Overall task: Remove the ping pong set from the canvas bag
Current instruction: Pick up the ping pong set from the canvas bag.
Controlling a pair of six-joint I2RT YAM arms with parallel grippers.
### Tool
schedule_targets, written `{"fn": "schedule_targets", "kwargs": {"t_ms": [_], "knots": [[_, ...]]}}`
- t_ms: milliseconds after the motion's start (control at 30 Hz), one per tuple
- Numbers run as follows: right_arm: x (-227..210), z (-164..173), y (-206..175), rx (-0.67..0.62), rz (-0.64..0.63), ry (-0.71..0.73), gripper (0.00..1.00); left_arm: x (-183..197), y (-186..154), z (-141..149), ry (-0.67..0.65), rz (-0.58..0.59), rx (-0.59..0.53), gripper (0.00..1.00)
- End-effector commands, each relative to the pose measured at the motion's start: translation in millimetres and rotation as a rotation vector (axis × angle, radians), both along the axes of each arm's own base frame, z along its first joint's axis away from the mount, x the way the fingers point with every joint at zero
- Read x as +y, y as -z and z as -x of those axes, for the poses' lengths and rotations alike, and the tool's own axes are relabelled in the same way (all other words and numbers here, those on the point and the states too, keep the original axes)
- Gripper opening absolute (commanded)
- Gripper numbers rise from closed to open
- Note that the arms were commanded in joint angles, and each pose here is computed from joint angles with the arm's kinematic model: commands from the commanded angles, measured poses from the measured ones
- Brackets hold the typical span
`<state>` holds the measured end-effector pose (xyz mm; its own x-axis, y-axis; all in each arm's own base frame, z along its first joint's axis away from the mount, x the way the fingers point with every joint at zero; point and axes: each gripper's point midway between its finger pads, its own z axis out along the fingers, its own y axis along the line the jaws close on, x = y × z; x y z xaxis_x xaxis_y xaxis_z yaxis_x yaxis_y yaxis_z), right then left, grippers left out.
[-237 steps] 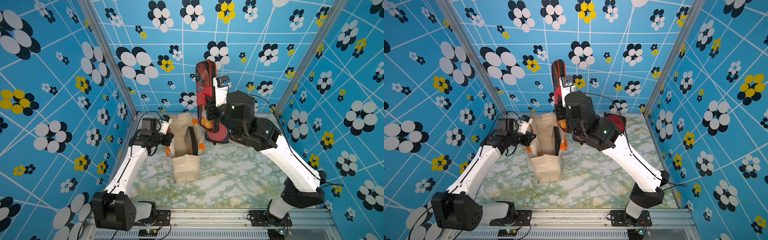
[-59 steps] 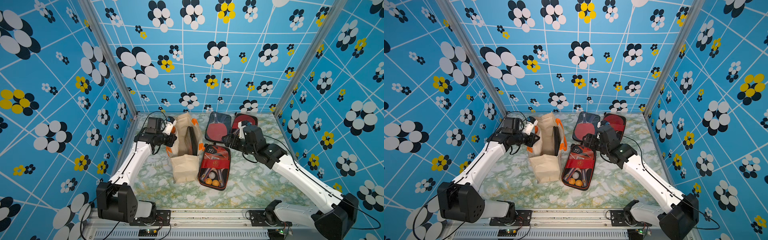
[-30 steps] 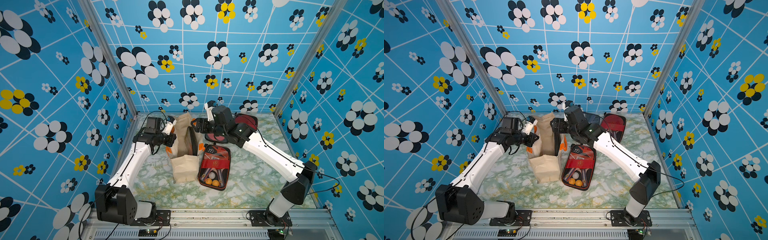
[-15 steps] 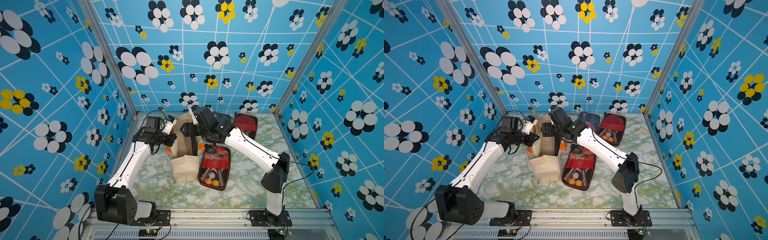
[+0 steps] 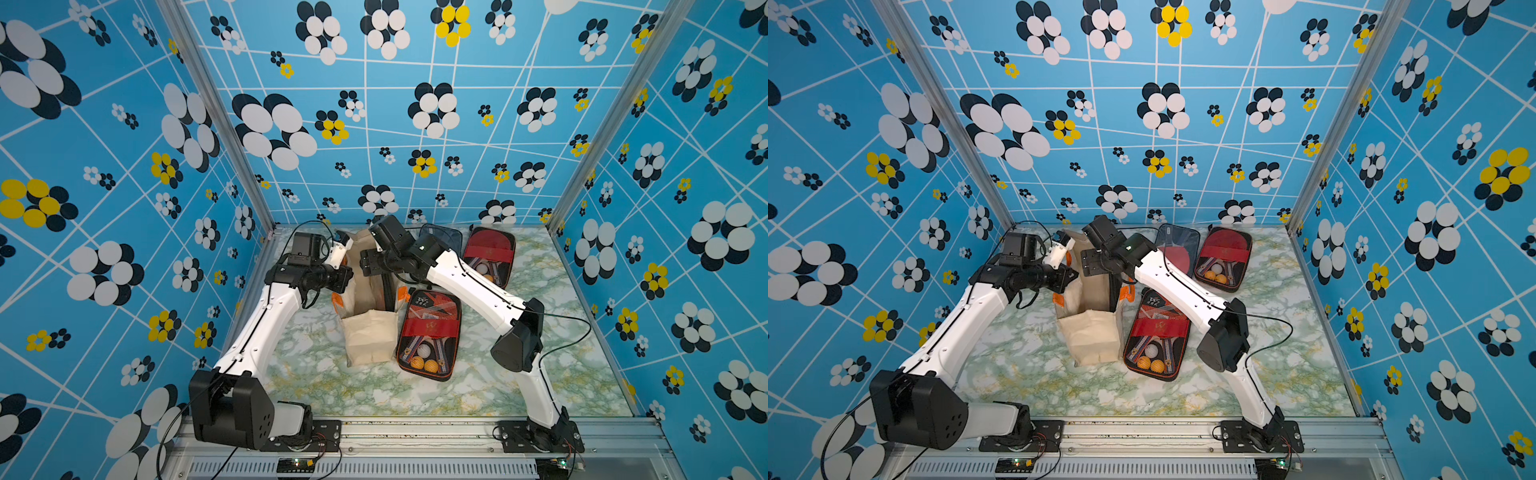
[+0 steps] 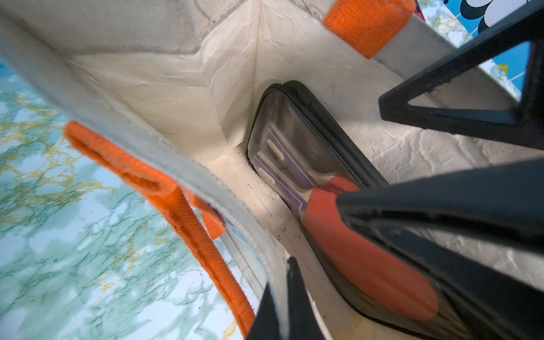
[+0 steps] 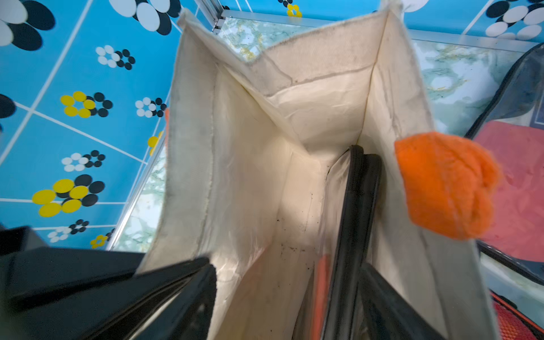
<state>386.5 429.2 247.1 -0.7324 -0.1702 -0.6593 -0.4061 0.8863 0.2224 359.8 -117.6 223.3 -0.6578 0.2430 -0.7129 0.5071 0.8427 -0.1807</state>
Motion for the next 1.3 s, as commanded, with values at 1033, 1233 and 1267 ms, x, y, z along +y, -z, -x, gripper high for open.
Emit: {"fn": "schedule_targets", "kwargs": {"t_ms": [1033,1233,1267], "knots": [[-17,-1,95,0.099,0.321,0.024,0.79,0,-8,3,0.01,-0.002,-0.031,0.0],[-12,5,111,0.135,0.32,0.008,0.79,0,-7,3,0.011,-0.005,-0.03,0.0],[-12,5,112,0.137,0.318,0.008,0.79,0,-7,3,0.01,-0.006,-0.03,0.0]]}}
